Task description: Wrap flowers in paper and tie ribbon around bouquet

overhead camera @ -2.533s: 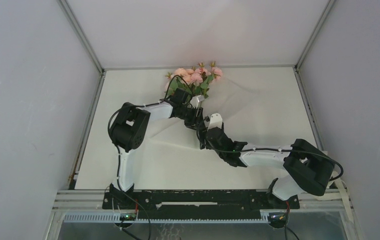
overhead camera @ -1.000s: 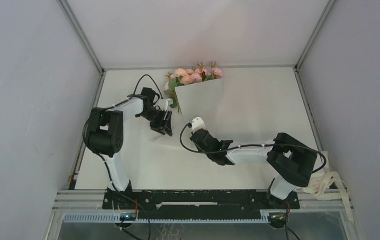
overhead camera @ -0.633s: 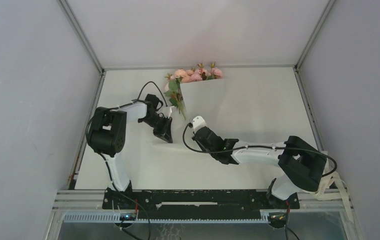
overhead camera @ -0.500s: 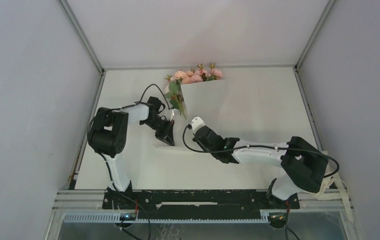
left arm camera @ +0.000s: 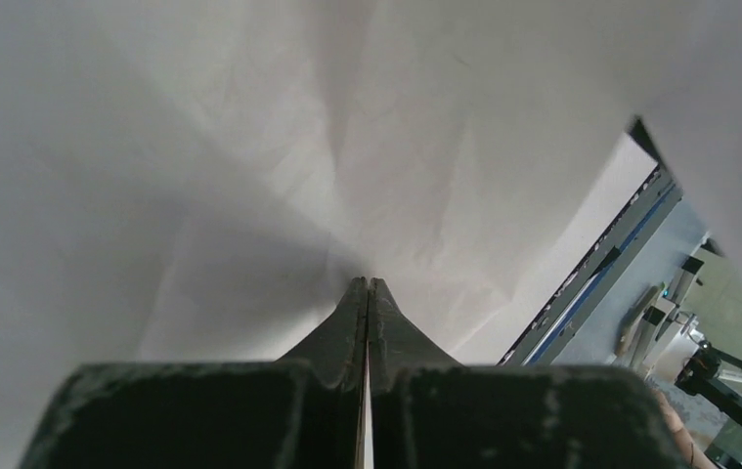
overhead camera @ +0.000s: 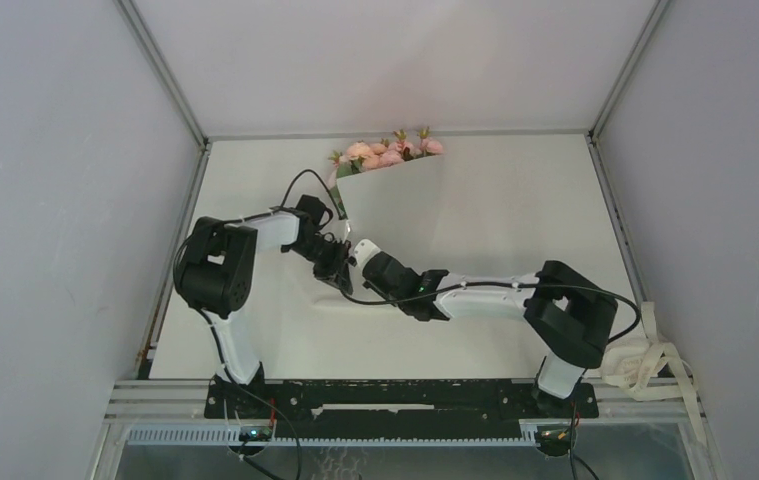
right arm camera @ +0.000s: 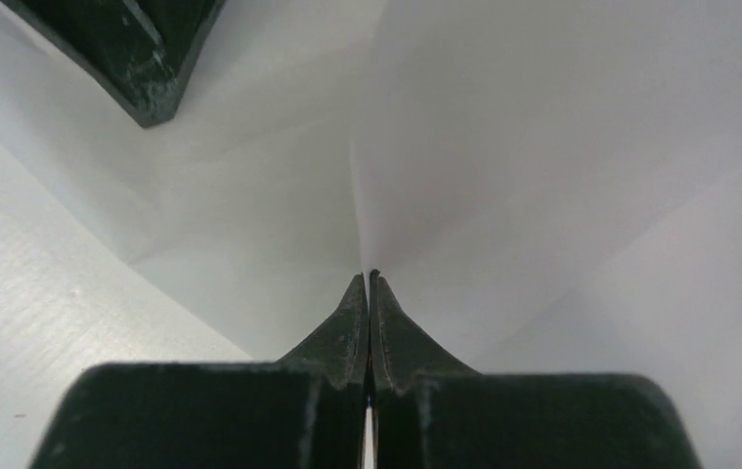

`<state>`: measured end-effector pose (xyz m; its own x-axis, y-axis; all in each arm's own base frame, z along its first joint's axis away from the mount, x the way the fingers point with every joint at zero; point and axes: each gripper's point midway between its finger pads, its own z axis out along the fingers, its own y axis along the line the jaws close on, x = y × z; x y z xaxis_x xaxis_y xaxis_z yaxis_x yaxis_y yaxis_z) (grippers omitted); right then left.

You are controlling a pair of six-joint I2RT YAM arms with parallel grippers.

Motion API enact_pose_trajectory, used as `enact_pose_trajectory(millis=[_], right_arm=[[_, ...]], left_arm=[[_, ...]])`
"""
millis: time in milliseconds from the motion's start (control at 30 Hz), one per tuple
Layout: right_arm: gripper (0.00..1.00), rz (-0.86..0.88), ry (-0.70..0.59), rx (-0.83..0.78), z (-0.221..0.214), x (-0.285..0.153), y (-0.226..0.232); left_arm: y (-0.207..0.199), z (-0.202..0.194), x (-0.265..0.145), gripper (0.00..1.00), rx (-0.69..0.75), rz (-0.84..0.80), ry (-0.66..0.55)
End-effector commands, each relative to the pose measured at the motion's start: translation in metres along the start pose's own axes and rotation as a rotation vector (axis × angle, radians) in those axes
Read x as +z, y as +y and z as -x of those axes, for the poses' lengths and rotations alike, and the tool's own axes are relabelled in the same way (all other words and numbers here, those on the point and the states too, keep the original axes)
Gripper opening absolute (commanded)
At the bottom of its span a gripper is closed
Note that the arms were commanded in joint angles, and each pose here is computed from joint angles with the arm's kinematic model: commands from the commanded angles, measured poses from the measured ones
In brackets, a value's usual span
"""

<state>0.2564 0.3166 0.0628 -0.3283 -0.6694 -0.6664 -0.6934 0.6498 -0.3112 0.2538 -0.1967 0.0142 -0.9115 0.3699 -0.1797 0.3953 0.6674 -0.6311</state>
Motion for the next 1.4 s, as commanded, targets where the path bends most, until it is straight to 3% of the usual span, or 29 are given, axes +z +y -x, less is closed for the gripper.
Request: enact_pose_trajectory(millis=[0, 200, 433, 600, 833, 1133, 1367], right_arm=[[0.0, -0.082, 0.001, 0.09, 0.007, 0.005, -0.011], [0.0, -0.096, -0.027, 0.283, -0.003, -0.002, -0.029], [0.0, -0.091, -0.046, 0.274, -0.003, 0.001, -0.022], [0.0, -0.088, -0.041, 0.252, -0.006, 0.006, -0.014], [0.0, -0.086, -0.021, 0.235, -0.013, 0.012, -0.007], [0.0, -0.079, -0.009, 0.219, -0.017, 0.015, -0.003], [0.0, -0.083, -0.009, 0.198, -0.018, 0.015, -0.001]], left_arm=[[0.004, 0.023, -0.016, 0.01, 0.009, 0.024, -0.077], [-0.004, 0.036, -0.038, 0.26, 0.106, 0.048, -0.117], [-0.021, 0.043, -0.052, 0.51, 0.16, -0.01, -0.152], [-0.042, 0.078, -0.079, 0.67, 0.064, -0.176, -0.308], [-0.049, 0.116, -0.107, 0.82, -0.007, -0.217, -0.537], [-0.049, 0.119, -0.07, 0.86, -0.119, -0.279, -0.448], [-0.047, 0.122, -0.052, 0.76, -0.118, -0.252, -0.4]])
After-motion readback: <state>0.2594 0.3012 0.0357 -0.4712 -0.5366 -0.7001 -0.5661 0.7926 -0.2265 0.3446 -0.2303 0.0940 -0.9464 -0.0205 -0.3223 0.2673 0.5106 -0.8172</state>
